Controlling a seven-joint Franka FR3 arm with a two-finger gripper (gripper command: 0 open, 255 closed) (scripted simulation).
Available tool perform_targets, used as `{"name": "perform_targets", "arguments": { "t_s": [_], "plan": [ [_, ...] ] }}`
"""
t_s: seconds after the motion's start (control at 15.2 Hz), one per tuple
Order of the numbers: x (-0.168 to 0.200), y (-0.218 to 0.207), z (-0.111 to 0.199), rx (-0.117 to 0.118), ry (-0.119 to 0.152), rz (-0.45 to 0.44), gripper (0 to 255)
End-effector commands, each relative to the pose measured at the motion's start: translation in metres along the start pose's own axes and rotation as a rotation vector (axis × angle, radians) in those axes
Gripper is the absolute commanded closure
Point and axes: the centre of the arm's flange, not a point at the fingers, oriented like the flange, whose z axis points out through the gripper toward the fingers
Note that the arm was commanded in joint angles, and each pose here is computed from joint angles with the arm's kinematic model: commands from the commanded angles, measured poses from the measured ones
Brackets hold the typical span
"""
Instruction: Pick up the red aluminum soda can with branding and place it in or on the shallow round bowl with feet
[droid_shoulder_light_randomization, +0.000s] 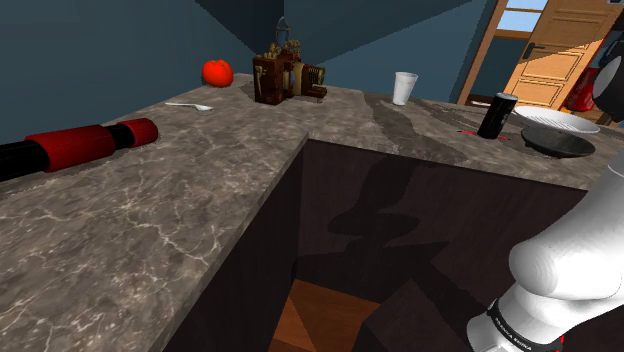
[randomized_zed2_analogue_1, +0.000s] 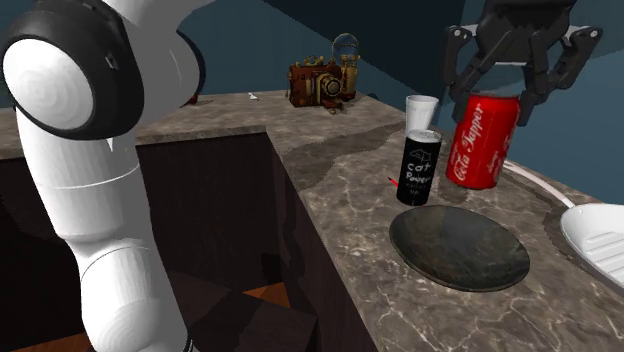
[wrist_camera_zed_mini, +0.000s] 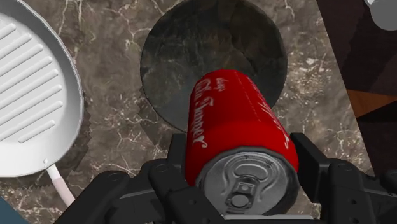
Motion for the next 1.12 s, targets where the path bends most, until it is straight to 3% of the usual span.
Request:
{"name": "perform_targets", "arguments": {
  "t_s": [0.0, 1.06],
  "plan": [
    [-0.011, 0.004, 0.002, -0.001, 0.000, -0.005, 255],
    [-0.015, 0.005, 0.087, -0.001, 0.000, -0.005, 255]
  ]
}}
